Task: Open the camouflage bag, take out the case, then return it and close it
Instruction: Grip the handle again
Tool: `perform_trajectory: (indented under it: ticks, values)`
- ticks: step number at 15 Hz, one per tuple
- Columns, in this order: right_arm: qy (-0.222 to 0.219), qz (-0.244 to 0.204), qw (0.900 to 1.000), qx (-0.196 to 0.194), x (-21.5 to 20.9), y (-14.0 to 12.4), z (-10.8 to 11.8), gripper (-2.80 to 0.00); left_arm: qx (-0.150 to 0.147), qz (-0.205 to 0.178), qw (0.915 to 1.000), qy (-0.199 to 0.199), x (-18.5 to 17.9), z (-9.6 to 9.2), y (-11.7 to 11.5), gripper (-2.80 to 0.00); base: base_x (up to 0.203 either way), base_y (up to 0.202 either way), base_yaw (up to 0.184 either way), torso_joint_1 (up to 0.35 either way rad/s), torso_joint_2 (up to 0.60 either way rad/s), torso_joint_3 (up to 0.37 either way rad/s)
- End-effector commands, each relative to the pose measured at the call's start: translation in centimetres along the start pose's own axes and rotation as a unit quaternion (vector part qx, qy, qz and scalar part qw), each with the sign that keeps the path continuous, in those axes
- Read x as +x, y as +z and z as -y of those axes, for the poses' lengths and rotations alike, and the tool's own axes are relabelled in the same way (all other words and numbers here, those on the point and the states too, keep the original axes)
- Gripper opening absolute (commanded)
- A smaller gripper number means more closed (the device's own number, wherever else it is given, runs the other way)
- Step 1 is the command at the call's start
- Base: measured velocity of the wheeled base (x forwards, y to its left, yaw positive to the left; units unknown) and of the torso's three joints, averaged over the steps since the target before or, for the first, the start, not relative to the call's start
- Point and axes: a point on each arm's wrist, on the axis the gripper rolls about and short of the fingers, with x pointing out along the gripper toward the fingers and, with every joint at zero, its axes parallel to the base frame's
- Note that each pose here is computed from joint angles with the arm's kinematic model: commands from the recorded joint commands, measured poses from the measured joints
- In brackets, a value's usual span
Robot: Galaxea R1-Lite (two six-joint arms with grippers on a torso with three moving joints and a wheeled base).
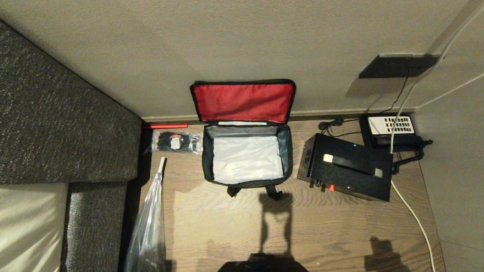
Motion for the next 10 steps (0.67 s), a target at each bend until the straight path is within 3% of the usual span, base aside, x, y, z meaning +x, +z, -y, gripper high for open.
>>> perform_trajectory:
  ticks: [1,6,9,10]
  values:
    - [0.001,0.000,1.000,-0.002,0.0,0.0,0.0,-2.80,0.000,-0.001,1.0000,0.000,0.0,0.0,-0.1,-2.80,0.000,0.000,0.000,0.000,0.00,0.000]
    - [-0.001,-0.014,1.000,0.011,-0.1,0.0,0.0,-2.80,0.000,-0.001,1.0000,0.000,0.0,0.0,-0.1,-2.80,0.000,0.000,0.000,0.000,0.00,0.000]
    - [0.023,-0.002,1.000,0.019,-1.8,3.3,0.1,-2.80,0.000,-0.001,1.0000,0.000,0.0,0.0,-0.1,-2.80,0.000,0.000,0.000,0.000,0.00,0.000]
    - [0.042,-0.026,0.999,0.020,-3.2,4.6,0.1,-2.80,0.000,-0.001,1.0000,0.000,0.0,0.0,-0.1,-2.80,0.000,0.000,0.000,0.000,0.00,0.000]
